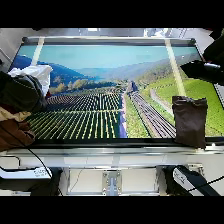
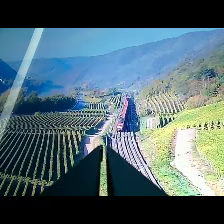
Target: Fold the shirts.
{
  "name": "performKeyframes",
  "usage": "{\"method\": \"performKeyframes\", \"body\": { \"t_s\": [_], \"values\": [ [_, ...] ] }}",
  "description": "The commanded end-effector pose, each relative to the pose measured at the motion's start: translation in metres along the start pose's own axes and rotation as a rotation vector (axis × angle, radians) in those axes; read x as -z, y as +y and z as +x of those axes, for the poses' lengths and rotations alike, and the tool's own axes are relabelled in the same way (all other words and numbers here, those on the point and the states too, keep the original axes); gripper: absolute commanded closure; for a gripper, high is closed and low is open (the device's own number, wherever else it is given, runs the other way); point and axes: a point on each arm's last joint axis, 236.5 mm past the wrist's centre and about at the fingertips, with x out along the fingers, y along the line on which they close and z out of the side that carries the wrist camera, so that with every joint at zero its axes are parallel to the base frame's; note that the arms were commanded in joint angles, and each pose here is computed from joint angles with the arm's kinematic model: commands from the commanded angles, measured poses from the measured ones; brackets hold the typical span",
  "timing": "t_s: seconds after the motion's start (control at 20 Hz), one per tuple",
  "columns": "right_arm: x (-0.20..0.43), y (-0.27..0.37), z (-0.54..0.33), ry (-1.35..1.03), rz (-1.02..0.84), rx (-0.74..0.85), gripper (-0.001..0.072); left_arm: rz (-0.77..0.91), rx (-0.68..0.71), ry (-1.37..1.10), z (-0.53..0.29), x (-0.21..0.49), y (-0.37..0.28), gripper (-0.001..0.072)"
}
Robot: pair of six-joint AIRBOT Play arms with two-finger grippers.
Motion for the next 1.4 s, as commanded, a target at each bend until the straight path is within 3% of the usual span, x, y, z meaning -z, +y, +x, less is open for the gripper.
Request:
{"method": "performKeyframes", "body": {
  "t_s": [0.0, 0.05, 0.3, 0.4, 0.5, 0.55, 0.75, 1.0, 1.35],
  "values": [
    [-0.002, 0.003, 0.0, -0.007, 0.014, -0.011, 0.0494, -0.097, 0.043, -0.062, 0.016, -0.022, 0.014, -0.0002],
    [-0.003, 0.004, 0.0, -0.011, 0.019, -0.019, 0.0392, -0.1, 0.04, -0.06, 0.023, -0.02, 0.017, -0.0002],
    [-0.003, 0.005, 0.0, -0.012, 0.07, -0.022, 0.0385, -0.12, 0.043, -0.006, 0.059, -0.002, 0.013, 0.0003],
    [-0.003, 0.005, 0.0, -0.012, 0.071, -0.023, 0.0386, -0.1, 0.058, -0.011, 0.068, -0.003, 0.003, 0.0069],
    [-0.003, 0.006, 0.0, -0.013, 0.073, -0.026, 0.039, -0.077, 0.075, -0.034, 0.071, -0.006, -0.006, 0.0584],
    [-0.004, 0.007, 0.0, -0.015, 0.076, -0.03, 0.0391, -0.071, 0.083, -0.042, 0.069, -0.008, -0.01, 0.0698],
    [-0.009, 0.017, -0.001, -0.033, 0.101, -0.07, 0.0401, -0.018, 0.13, -0.063, 0.03, -0.022, -0.04, 0.0698],
    [-0.036, 0.033, -0.019, -0.087, 0.06, -0.097, 0.0401, 0.252, 0.319, -0.121, -0.113, -0.018, -0.143, 0.0699],
    [-0.089, 0.092, -0.091, -0.172, -0.141, -0.146, 0.0401, 0.672, 0.718, 0.07, -0.303, 0.148, -0.264, 0.0698]
  ]
}}
